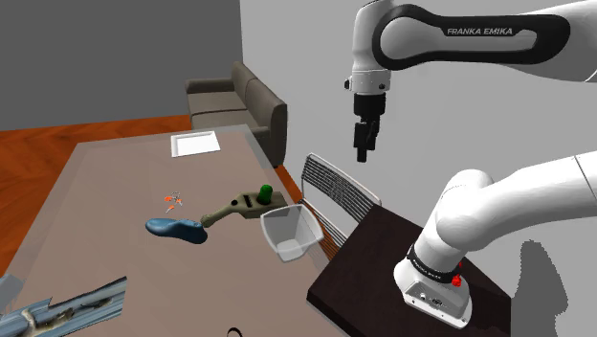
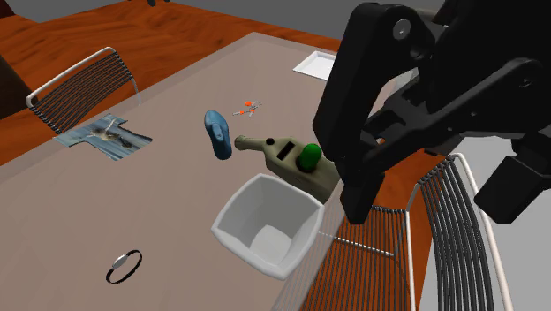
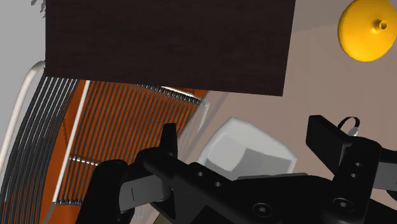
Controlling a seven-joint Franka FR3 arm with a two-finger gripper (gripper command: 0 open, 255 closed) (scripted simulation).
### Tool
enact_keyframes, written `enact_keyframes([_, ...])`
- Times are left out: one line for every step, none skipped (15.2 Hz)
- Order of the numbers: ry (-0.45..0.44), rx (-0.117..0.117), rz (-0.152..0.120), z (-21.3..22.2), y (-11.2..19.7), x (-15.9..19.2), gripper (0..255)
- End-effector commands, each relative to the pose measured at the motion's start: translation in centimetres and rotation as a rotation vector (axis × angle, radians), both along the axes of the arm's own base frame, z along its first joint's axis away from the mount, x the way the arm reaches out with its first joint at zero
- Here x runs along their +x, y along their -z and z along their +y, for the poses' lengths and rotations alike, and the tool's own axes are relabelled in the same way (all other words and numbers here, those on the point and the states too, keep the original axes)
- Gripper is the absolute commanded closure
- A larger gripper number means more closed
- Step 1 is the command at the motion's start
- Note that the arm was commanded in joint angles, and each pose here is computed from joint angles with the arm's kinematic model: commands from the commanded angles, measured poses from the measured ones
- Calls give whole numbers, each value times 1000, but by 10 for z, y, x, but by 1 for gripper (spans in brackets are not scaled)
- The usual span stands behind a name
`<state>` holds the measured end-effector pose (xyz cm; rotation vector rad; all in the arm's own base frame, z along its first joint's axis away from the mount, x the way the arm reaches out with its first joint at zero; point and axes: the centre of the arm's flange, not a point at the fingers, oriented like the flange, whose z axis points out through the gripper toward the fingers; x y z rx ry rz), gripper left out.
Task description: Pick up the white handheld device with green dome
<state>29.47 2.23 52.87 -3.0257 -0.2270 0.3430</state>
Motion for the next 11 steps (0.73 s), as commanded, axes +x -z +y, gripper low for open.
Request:
enact_keyframes([0, 0, 0, 0, 0, 0, 0])
enact_keyframes([-1, 2, -2, 0, 9, 9, 0])
enact_keyframes([-2, 4, -4, 0, 18, 19, 0])
enact_keyframes([-2, 6, -6, 0, 26, 28, 0])
enact_keyframes([-3, 8, -8, 0, 35, 38, 0])
enact_keyframes([-4, 10, -11, 0, 44, 47, 0])
enact_keyframes([-5, 12, -13, 1, 53, 57, 0])
enact_keyframes([-6, 15, -15, 1, 61, 67, 0])
enact_keyframes([-6, 17, -17, 1, 70, 76, 0])
enact_keyframes([-7, 19, -19, 1, 79, 86, 0])
enact_keyframes([-8, 21, -21, 2, 87, 95, 0])
